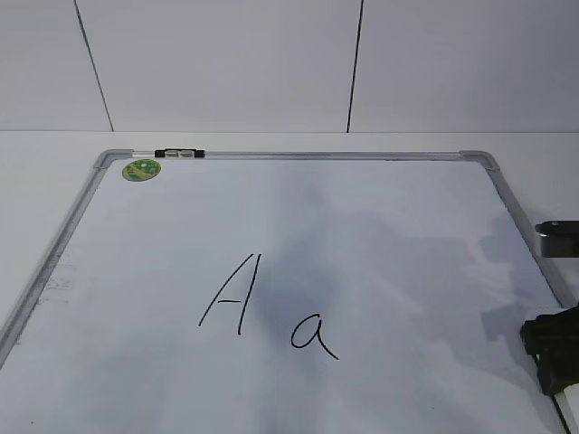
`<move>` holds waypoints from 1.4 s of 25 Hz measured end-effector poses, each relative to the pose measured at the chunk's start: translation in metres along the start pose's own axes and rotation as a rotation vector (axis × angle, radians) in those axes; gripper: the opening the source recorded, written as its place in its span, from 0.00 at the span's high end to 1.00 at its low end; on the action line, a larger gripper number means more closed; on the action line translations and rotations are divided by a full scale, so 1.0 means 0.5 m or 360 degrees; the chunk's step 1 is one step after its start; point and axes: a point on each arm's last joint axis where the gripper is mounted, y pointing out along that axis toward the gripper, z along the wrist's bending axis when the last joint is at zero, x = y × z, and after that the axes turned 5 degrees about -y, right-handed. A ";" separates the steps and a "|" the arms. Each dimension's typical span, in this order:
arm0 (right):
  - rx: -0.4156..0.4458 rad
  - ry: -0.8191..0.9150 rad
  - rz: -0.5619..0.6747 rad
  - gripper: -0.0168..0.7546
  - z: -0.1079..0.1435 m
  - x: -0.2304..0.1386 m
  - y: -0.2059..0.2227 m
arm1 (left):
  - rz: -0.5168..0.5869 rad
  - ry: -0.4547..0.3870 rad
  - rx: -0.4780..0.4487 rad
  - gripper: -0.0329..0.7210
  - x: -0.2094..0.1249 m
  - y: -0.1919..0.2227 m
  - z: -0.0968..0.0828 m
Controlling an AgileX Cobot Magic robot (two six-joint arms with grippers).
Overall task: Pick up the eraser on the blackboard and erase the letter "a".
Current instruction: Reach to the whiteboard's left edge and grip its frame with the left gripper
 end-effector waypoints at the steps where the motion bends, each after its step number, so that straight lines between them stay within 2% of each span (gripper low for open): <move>1: 0.0000 0.0001 0.0000 0.19 0.000 0.000 0.000 | 0.0000 0.0000 0.0000 0.64 0.000 0.000 0.000; 16: -0.0024 -0.0020 -0.0003 0.25 -0.003 0.000 0.000 | 0.0000 0.0000 0.0000 0.65 0.000 0.000 0.000; 27: -0.0026 -0.0006 0.0006 0.25 -0.003 0.001 -0.001 | 0.0000 0.0000 0.0000 0.64 0.000 0.000 0.000; 35: -0.0039 0.0023 -0.0005 0.25 -0.004 0.025 -0.040 | 0.0000 0.0000 0.0000 0.65 0.000 0.000 0.000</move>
